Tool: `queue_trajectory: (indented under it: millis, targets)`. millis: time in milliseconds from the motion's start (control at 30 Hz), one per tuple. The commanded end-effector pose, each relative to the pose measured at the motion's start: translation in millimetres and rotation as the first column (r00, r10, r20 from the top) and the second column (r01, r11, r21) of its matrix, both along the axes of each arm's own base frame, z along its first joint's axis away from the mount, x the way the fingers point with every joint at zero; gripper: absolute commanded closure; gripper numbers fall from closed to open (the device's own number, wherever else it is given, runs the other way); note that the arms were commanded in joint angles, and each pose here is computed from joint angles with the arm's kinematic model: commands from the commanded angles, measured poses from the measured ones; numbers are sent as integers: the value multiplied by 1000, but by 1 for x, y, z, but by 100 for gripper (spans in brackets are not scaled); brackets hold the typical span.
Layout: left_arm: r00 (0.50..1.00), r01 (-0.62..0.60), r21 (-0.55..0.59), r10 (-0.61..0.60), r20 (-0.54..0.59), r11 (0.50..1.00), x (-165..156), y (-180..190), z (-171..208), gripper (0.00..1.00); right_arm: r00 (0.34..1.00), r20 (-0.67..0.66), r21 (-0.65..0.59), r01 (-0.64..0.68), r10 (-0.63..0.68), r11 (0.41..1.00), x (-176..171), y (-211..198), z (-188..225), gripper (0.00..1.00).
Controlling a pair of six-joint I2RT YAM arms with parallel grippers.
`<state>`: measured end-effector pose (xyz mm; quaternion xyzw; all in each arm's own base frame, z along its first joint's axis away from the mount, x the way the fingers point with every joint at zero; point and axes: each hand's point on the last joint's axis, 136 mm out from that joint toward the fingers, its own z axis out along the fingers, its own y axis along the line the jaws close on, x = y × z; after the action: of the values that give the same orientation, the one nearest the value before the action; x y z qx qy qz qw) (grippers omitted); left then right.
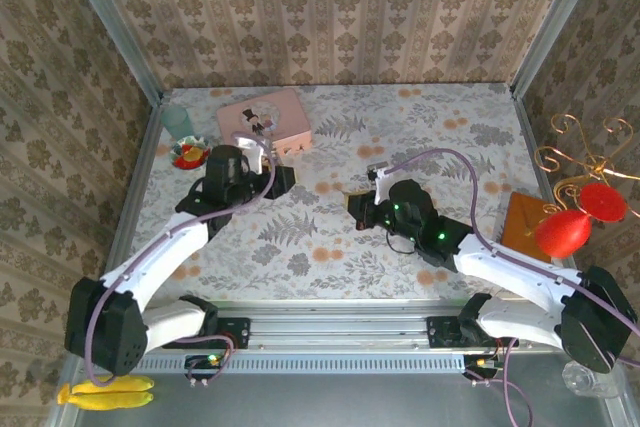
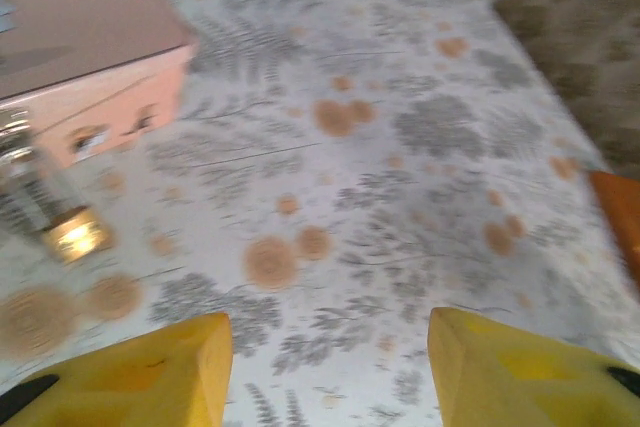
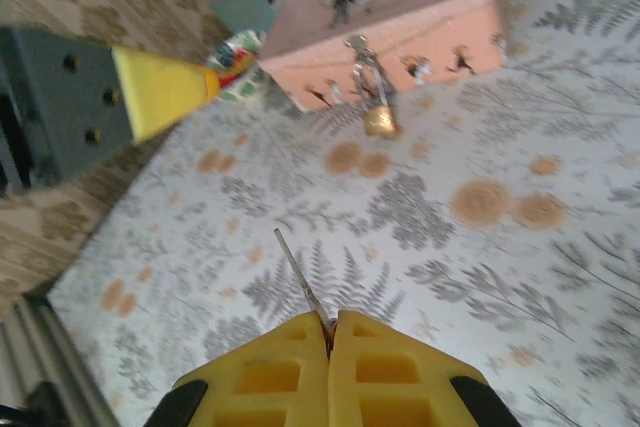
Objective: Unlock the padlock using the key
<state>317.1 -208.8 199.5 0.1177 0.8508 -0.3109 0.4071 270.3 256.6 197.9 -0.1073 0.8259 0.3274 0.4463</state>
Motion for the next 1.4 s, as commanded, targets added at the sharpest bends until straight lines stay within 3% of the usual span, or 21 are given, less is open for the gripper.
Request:
queue_trajectory:
  millis: [0,233,433,600,967,1100,1267,1367]
  targets:
    - [988,-107,147,122,-95,983,17,18,-29,45,998,59,-147,26,-17,989,-2,-20,1,100]
    - [951,-239,239,277,-141,941,57,28,-76,44,991,132,-230,58,-28,971,-6,-45,-13,100]
    - [913,-318,317,379,-152,894,89,33,-108,43,985,173,-226,55,-16,973,-15,-54,-30,100]
    - [897,-340,422,424,-122,840,104,26,-121,43,981,196,-199,43,-3,979,-21,-56,-18,100]
    - [830,-415,626,556,-37,660,119,36,-138,41,972,236,-151,18,18,988,-34,-60,0,100]
    - [813,-424,659,582,-25,621,120,40,-142,39,971,240,-142,12,23,990,-35,-60,2,100]
    - [807,-427,660,590,-31,618,122,40,-150,37,970,243,-134,9,24,991,-37,-60,4,100]
    - [804,-418,663,592,-47,621,125,39,-156,42,969,247,-127,6,26,992,-38,-60,6,100]
